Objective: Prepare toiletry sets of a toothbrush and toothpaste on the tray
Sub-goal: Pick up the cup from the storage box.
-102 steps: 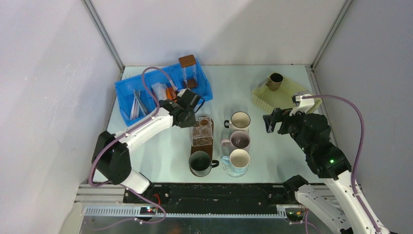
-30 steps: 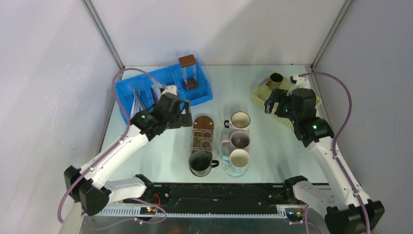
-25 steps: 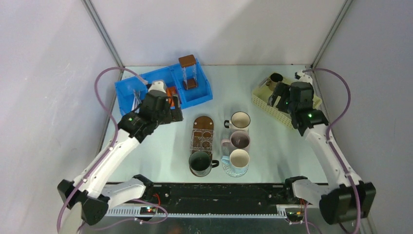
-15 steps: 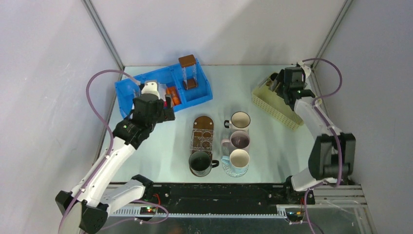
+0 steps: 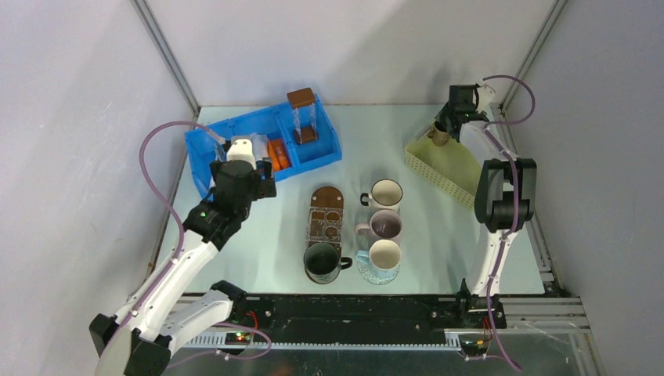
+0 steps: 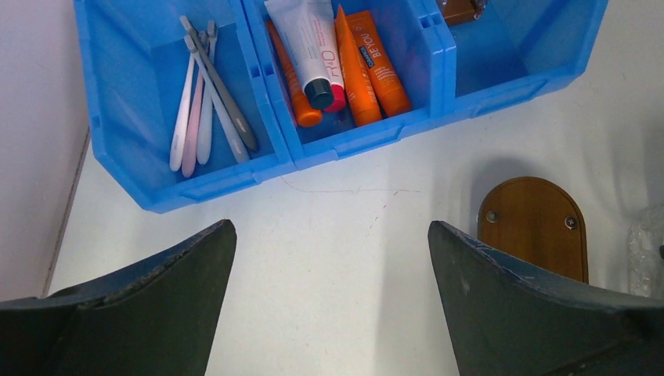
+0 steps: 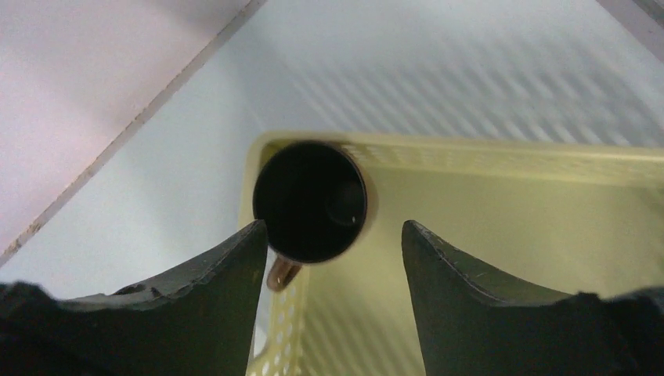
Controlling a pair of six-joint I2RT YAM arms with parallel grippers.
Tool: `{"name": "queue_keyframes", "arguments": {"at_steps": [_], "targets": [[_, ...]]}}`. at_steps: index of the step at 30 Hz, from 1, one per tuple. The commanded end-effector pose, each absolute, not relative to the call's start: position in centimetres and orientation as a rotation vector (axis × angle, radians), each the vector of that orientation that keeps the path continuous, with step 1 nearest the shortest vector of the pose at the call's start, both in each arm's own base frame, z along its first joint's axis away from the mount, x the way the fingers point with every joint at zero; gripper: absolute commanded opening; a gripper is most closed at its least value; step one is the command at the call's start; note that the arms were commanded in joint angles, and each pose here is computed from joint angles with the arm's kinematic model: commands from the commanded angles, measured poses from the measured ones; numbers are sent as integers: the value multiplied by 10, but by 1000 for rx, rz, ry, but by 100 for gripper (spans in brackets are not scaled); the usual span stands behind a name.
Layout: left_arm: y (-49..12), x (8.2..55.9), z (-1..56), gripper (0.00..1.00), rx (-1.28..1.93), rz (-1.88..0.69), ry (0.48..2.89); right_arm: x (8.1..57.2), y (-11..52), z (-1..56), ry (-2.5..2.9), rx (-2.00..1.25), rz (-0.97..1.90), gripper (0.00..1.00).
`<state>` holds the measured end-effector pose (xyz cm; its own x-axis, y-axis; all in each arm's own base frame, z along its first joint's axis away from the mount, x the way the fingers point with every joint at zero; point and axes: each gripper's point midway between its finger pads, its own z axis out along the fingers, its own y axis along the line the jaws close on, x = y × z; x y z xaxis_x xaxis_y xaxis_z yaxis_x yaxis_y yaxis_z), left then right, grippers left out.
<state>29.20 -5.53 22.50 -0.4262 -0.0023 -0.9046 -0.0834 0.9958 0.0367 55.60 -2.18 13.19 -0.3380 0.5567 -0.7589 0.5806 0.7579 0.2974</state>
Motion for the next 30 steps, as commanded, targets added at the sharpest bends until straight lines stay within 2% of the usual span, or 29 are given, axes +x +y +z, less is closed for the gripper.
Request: {"name": "queue_keyframes", "arguments": {"at_steps": [1, 8, 10, 16, 19, 30], "targets": [[-48, 298, 240, 100, -86, 119, 1941, 577, -36, 133, 1973, 906, -79, 63], [-49, 299, 238, 100, -81, 107, 1952, 573, -40, 107, 2038, 925, -102, 55], [-50, 299, 238, 100, -80, 97, 1954, 573, -37, 100, 2062, 919, -93, 50], [-52, 299, 237, 100, -68, 67, 1961, 573, -34, 100, 2082, 895, -76, 12], [-52, 299, 238, 100, -64, 64, 1955, 570, -35, 110, 2086, 848, -91, 1], [-65, 297, 239, 100, 10, -13, 1959, 539, -36, 193, 2067, 493, -153, 0]]}}
